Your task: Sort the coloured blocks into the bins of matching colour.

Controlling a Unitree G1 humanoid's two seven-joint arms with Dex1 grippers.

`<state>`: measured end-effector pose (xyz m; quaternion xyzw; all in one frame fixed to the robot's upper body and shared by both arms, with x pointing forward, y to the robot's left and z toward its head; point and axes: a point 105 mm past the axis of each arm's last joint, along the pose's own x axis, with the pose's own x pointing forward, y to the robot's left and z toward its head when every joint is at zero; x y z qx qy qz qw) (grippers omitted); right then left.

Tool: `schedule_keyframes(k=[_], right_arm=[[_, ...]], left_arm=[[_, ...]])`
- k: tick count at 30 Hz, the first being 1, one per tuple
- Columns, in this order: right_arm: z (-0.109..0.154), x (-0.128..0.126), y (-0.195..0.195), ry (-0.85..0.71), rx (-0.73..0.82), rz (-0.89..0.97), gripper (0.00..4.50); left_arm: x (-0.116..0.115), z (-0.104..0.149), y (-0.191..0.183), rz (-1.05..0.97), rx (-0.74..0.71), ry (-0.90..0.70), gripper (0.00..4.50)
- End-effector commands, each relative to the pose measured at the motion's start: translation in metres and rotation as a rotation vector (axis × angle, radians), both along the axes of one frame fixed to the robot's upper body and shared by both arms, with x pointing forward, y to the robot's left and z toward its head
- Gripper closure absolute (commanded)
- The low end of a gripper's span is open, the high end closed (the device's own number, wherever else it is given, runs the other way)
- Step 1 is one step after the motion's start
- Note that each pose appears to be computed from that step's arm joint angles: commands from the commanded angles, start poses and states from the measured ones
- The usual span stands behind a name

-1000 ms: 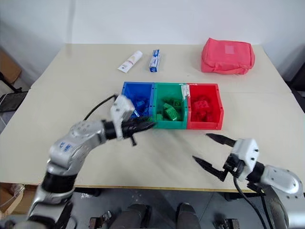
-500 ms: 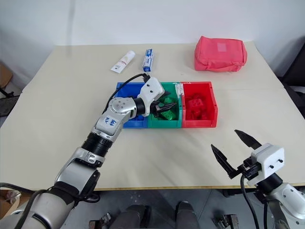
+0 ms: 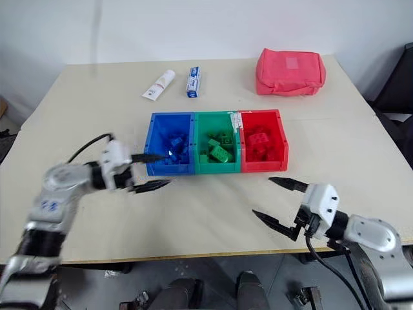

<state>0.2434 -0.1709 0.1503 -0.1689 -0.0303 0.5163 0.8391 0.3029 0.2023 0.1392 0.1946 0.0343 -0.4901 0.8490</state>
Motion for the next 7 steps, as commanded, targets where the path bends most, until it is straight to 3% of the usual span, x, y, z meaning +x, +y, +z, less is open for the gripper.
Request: schedule_keyframes(k=[1, 7], right_arm=[[-0.001, 0.007, -0.009, -0.015, -0.041, 0.049, 0.0], [-0.002, 0.011, -0.017, -0.003, -0.047, 0.064, 0.0]], left_arm=[[-0.01, 0.007, 0.017, 0.055, 0.007, -0.069, 0.87], [-0.023, -0.004, 0.017, 0.129, 0.005, -0.11, 0.87]])
